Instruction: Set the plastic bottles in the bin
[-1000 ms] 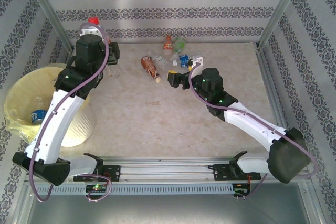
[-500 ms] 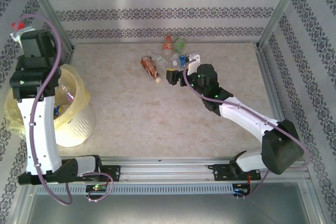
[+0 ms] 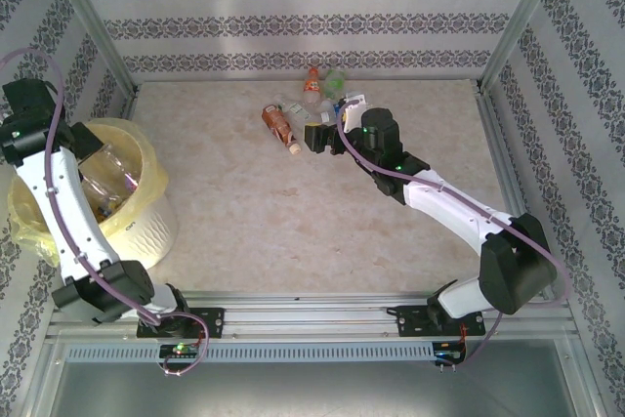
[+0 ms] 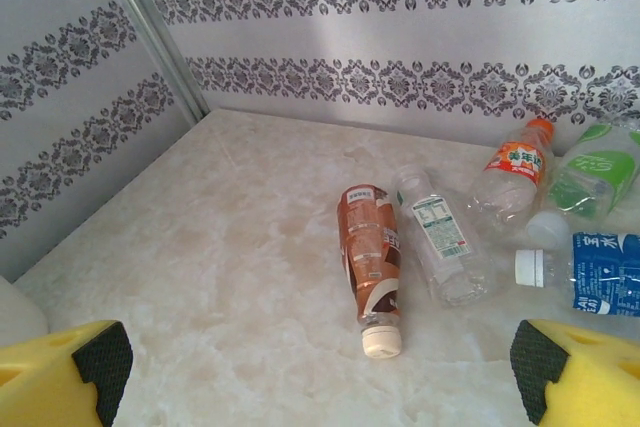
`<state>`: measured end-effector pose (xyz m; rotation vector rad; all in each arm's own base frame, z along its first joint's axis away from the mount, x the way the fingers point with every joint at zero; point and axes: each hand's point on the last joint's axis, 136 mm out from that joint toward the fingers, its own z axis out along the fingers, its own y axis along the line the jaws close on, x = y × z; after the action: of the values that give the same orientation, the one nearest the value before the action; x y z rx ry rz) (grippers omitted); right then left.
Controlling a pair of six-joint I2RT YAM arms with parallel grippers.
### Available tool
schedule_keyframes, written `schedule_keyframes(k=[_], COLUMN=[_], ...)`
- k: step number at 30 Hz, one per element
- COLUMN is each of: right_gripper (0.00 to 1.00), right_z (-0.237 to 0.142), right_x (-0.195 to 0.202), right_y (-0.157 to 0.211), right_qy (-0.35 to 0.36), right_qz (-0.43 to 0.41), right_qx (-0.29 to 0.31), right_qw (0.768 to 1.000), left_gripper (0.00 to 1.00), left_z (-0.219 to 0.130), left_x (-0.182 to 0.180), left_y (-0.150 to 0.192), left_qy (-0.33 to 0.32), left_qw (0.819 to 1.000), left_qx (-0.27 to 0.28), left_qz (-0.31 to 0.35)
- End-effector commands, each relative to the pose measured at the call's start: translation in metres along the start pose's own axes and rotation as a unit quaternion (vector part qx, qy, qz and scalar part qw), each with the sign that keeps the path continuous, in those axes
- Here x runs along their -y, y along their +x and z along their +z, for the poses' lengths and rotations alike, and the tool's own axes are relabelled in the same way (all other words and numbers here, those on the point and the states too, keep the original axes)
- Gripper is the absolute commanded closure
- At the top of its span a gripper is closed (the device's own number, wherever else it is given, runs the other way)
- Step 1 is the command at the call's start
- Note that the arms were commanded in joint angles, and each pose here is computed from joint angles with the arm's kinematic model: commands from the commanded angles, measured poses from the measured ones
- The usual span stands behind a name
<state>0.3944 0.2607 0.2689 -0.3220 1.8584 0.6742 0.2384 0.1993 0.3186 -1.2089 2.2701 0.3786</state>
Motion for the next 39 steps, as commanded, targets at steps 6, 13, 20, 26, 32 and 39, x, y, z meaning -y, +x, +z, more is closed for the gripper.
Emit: schedule_keyframes(k=[6, 13, 20, 26, 32, 39], right_gripper=[0.02, 0.02, 0.02, 0.02, 0.02, 0.02], right_z=[0.000, 0.004, 0.006, 0.007, 0.004, 0.006], right_x=[0.001, 0.004, 0.005, 0.004, 0.006, 0.005], right_y=[-0.006, -0.004, 0.001, 0.003, 0.004, 0.003], right_qy=[0.002, 0.005, 0.004, -0.001, 0.005, 0.002], right_qz=[0.015, 0.023, 0.023, 0.028, 0.029, 0.031], right_qx=[0.005, 0.004, 0.001, 0.000, 0.002, 0.001], right_qw=[1.000, 1.000, 1.000, 1.000, 1.000, 1.000], left_gripper=[0.00, 0.00, 0.00, 0.00, 0.00, 0.00], left_z=[-0.029, -0.033, -0.008, 0.037, 0.056, 0.016], left_x=[0.014, 0.041, 0.045, 0.065, 0.049, 0.044], left_y=[-0.010, -0.011, -0.025, -0.010, 0.021, -0.001], left_qy=[0.071, 0.125, 0.110, 0.130, 0.091, 0.110], left_qw=[0.996, 0.991, 0.991, 0.991, 0.994, 0.992], left_qx=[0.042, 0.049, 0.067, 0.013, -0.022, 0.051], left_qz=[-0.033, -0.023, -0.026, -0.019, -0.052, -0.028])
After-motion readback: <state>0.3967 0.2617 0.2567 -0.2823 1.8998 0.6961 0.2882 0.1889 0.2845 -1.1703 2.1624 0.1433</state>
